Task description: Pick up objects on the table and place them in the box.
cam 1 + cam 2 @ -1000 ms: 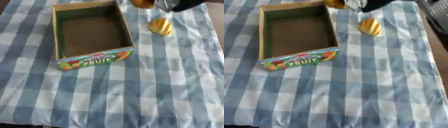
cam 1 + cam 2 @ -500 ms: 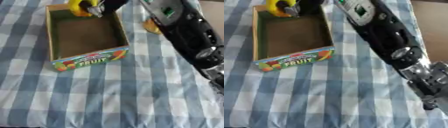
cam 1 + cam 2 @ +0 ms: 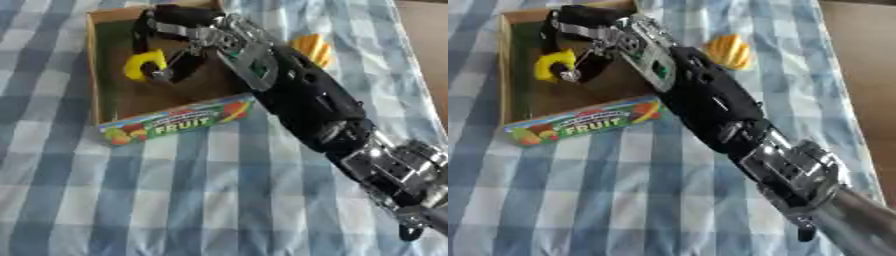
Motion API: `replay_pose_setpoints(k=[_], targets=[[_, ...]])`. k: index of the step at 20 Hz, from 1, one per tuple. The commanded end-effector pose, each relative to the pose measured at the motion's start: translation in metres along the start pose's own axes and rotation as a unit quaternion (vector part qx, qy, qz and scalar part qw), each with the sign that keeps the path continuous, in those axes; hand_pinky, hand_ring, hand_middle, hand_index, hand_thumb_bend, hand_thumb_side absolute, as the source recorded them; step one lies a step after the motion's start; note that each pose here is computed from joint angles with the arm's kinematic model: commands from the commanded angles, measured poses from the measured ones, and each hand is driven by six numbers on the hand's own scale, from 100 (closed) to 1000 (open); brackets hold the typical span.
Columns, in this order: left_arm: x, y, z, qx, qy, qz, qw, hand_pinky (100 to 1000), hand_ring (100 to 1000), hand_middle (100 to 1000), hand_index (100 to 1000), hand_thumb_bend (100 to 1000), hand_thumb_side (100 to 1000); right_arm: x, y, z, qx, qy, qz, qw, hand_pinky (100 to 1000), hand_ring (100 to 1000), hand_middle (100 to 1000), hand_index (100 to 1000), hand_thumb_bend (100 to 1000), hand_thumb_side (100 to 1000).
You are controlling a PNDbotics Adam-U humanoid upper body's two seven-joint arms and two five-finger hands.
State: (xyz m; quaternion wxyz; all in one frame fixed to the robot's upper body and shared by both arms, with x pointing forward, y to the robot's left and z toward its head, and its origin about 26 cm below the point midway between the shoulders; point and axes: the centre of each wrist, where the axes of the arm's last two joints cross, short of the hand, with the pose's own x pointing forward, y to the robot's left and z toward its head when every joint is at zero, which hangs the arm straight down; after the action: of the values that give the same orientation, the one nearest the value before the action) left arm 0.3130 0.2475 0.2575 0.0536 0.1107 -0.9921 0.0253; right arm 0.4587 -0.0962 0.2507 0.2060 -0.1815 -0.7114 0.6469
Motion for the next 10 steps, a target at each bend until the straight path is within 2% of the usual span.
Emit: replay_pose_setpoints(k=[1, 3, 6, 10], targets=[[0.004, 0.001, -0.005, -0.007, -0.01, 0.003, 1.0, 788, 860, 809, 914, 356, 373, 0.005, -0.029, 0.007, -0.048, 0.002, 0.031, 0.998, 874, 1000, 830, 900, 108, 323], [0.004, 0.001, -0.005, -0.009, -0.008, 0.002, 1.0, 788, 860, 809, 914, 355, 374, 0.01, -0.048, 0.015, -0.087, 0.001, 0.034, 0.996, 871, 1000, 823, 896, 102, 311], [0.004, 0.002, -0.004, -0.01, -0.007, -0.002, 1.0, 788, 860, 809, 914, 355, 374, 0.014, -0.077, 0.033, -0.139, 0.0, 0.029, 0.99, 862, 1000, 808, 883, 112, 223], [0.003, 0.006, -0.003, -0.01, -0.004, -0.011, 1.0, 788, 861, 809, 914, 354, 376, 0.009, -0.111, 0.077, -0.178, 0.017, 0.039, 0.983, 859, 1000, 804, 884, 144, 188]])
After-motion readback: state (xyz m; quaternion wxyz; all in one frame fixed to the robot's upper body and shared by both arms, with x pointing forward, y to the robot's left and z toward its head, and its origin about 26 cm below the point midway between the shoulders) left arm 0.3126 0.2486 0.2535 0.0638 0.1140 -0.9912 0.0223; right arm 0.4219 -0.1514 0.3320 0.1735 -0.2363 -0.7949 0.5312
